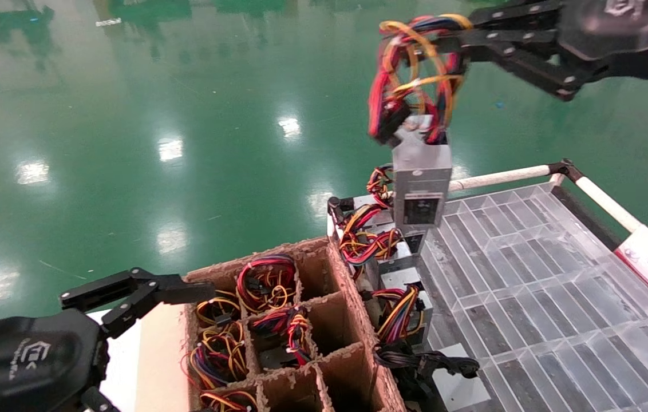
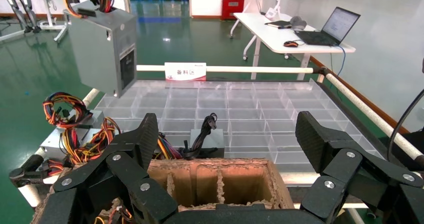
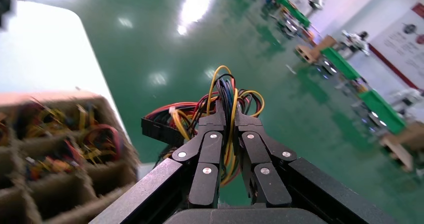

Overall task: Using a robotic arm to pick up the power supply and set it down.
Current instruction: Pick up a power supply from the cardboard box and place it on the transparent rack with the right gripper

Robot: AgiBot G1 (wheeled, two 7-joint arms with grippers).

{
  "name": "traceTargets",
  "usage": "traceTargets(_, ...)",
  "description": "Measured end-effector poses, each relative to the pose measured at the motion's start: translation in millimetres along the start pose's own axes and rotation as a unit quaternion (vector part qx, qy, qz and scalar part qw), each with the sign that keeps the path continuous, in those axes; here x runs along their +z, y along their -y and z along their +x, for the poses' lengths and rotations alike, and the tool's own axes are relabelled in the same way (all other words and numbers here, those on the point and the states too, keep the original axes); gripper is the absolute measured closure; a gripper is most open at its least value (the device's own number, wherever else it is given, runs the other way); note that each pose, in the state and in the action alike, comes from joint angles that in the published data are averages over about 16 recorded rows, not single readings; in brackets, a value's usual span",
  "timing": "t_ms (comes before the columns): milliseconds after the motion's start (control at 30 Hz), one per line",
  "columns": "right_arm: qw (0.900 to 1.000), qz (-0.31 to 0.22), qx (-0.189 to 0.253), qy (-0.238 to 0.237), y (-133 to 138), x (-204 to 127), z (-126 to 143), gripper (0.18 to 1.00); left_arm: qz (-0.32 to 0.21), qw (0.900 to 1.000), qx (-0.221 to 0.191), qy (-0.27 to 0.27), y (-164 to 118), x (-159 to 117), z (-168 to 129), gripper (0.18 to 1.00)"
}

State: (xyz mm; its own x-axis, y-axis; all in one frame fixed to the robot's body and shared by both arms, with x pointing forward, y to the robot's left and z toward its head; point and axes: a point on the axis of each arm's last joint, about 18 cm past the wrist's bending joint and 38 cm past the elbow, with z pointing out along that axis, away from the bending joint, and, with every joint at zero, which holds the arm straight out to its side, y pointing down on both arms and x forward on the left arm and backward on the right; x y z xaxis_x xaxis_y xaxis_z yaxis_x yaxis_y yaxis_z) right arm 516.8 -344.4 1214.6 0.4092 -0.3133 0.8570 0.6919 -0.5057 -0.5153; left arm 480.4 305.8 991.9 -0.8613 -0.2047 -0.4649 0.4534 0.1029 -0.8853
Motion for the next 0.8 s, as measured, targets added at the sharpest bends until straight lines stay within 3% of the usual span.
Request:
traceTargets(400, 0.998, -0.059, 0.008, -0.002, -55, -4, 6, 0.979, 0.000, 1.0000, 0.000, 0.000, 0, 0, 0, 0.184)
traceTargets(800, 0.995, -0.099, 0.009, 0.021, -97, 21, -6, 0.979, 0.000, 1.0000, 0.000, 0.000, 0, 0, 0, 0.184)
